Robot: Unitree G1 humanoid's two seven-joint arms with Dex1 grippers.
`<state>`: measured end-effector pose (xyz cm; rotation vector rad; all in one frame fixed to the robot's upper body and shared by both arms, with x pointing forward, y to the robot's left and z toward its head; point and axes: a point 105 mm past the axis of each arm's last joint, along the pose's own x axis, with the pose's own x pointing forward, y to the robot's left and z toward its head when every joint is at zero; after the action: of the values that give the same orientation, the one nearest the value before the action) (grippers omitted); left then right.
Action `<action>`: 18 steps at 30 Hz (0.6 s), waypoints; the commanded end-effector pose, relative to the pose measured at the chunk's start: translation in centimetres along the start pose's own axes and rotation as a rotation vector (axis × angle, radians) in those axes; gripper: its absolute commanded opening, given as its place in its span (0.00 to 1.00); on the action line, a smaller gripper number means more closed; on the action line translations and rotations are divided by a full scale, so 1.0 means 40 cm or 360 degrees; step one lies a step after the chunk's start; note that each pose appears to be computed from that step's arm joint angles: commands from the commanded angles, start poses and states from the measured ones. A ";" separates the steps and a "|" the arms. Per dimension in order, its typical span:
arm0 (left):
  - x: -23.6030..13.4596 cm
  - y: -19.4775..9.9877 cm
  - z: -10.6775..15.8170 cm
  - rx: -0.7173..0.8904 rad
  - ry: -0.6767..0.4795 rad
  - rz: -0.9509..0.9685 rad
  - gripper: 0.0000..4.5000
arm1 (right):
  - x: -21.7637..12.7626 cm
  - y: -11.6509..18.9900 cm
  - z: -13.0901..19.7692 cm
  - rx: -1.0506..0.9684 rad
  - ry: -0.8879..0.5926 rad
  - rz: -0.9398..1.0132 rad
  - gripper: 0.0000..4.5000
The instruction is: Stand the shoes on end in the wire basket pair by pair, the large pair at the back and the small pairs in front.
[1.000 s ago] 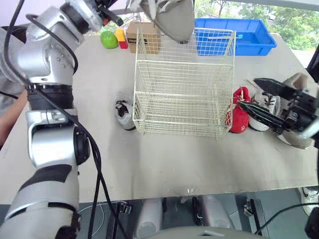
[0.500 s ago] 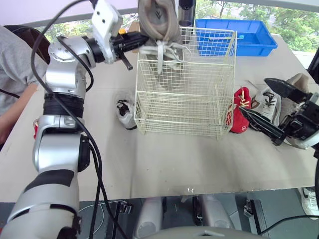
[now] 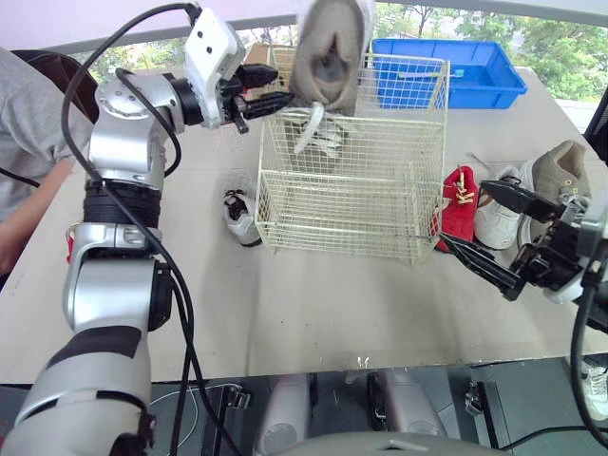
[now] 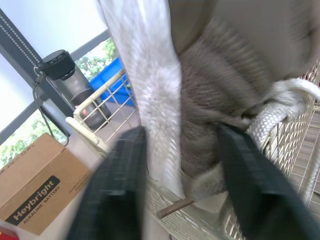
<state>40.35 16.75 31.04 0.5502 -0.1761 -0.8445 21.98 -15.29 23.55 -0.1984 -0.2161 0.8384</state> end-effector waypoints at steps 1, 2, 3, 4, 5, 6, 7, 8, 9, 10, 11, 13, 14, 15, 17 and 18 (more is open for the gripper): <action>-0.067 0.036 0.016 0.0004 0.0032 0.0097 0.96 | -0.010 -0.013 -0.002 -0.0034 0.0025 -0.0040 1.00; -0.076 0.041 0.020 0.0002 0.0030 0.0115 0.99 | -0.013 -0.019 -0.006 -0.0032 0.0037 -0.0059 1.00; -0.088 0.046 0.028 -0.0018 0.0018 0.0130 0.99 | -0.017 -0.032 -0.013 -0.0026 0.0056 -0.0106 1.00; -0.095 0.048 0.033 -0.0032 0.0009 0.0138 0.99 | -0.020 -0.042 -0.018 -0.0022 0.0068 -0.0139 1.00; -0.103 0.045 0.043 -0.0045 -0.0026 0.0127 0.99 | -0.025 -0.058 -0.026 -0.0030 0.0088 -0.0199 1.00; -0.106 0.041 0.051 -0.0052 -0.0050 0.0114 0.99 | -0.029 -0.069 -0.031 -0.0038 0.0101 -0.0238 1.00; -0.112 0.036 0.059 -0.0075 -0.0080 0.0100 0.99 | -0.033 -0.080 -0.040 -0.0058 0.0136 -0.0277 1.00; -0.121 0.023 0.075 -0.0138 -0.0161 0.0066 0.99 | -0.041 -0.093 -0.060 -0.0053 0.0211 -0.0320 1.00; -0.131 -0.009 0.106 -0.0244 -0.0311 -0.0033 0.99 | -0.055 -0.118 -0.078 -0.0061 0.0274 -0.0402 1.00; -0.138 -0.037 0.130 -0.0312 -0.0413 -0.0115 0.99 | -0.069 -0.138 -0.089 -0.0068 0.0317 -0.0462 1.00; -0.146 -0.081 0.161 -0.0400 -0.0542 -0.0238 0.99 | -0.084 -0.163 -0.100 -0.0065 0.0361 -0.0532 1.00; -0.148 -0.140 0.184 -0.0539 -0.0669 -0.0328 0.99 | -0.099 -0.203 -0.102 -0.0042 0.0383 -0.0627 1.00; -0.144 -0.169 0.179 -0.0609 -0.0684 -0.0350 0.99 | -0.101 -0.216 -0.102 0.0013 0.0379 -0.0642 1.00; -0.137 -0.199 0.168 -0.0654 -0.0673 -0.0364 0.99 | -0.102 -0.228 -0.103 0.0024 0.0389 -0.0658 1.00; -0.123 -0.267 0.151 -0.0731 -0.0644 -0.0422 0.99 | -0.117 -0.265 -0.115 -0.0017 0.0473 -0.0747 1.00; -0.119 -0.298 0.149 -0.0768 -0.0645 -0.0455 0.99 | -0.131 -0.286 -0.130 -0.0014 0.0549 -0.0805 1.00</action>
<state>28.80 12.56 29.54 -0.0721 -0.2257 -1.1983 27.82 -25.45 20.42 -0.2448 0.0421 0.3714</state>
